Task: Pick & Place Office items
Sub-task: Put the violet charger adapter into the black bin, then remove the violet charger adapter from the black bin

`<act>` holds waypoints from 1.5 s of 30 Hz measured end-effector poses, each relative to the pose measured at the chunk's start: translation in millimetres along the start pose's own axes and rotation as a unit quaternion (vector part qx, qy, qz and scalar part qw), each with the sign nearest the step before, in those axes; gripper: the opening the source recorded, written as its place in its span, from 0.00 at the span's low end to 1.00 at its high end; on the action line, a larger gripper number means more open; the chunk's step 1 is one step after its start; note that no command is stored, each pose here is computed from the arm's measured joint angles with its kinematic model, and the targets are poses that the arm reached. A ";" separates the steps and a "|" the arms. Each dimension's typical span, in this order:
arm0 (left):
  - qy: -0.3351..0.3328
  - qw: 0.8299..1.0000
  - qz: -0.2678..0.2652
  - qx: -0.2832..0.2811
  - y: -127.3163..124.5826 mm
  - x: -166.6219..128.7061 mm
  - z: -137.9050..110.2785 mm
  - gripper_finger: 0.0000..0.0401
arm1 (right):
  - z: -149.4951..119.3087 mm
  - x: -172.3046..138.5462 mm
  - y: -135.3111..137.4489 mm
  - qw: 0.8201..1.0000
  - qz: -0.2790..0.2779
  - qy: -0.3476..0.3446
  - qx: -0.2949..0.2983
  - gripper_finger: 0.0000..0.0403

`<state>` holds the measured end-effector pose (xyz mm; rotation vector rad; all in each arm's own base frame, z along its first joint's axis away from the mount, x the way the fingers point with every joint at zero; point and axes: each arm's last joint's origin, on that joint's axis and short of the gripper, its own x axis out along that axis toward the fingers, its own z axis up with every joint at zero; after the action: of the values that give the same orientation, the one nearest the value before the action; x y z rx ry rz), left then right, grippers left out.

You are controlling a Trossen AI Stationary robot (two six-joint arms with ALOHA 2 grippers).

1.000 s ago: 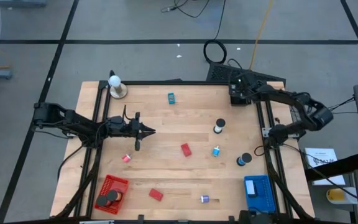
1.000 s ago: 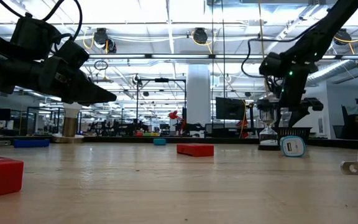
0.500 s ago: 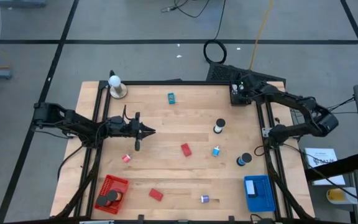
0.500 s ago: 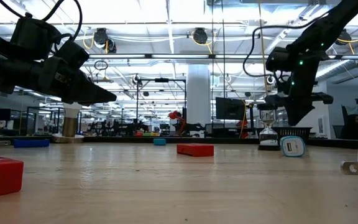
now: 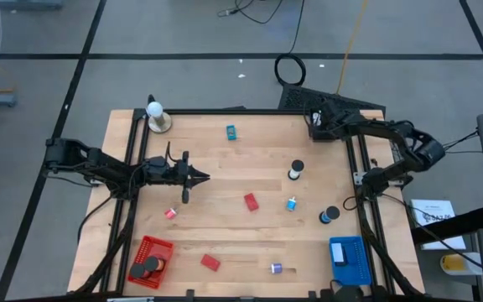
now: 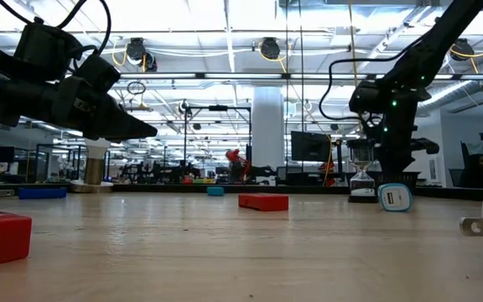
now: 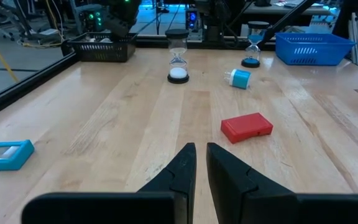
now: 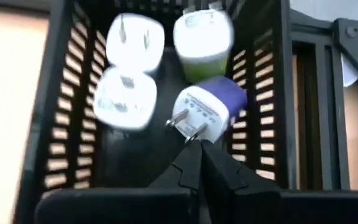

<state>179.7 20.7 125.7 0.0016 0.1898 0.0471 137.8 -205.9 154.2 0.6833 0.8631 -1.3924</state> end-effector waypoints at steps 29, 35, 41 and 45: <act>0.000 1.000 0.000 0.000 0.1 0.0 0.0 0.12 | 0.2 -19.0 -5.6 0.999 0.029 0.003 0.015 0.31; 0.000 1.000 0.000 0.000 0.1 0.0 0.0 0.12 | -3.1 -4.0 -2.4 1.000 0.000 0.018 0.006 0.45; 0.000 1.000 0.000 0.000 0.0 0.0 0.0 0.12 | -3.8 7.1 1.1 1.000 -0.006 0.020 0.004 0.47; 0.000 1.000 0.000 0.000 0.1 0.0 0.0 0.12 | -3.6 9.2 2.5 1.000 0.004 0.023 0.007 0.41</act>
<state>179.7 20.8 125.6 0.0016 0.1897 0.0478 139.7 -207.7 144.4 0.7302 0.8868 -1.3816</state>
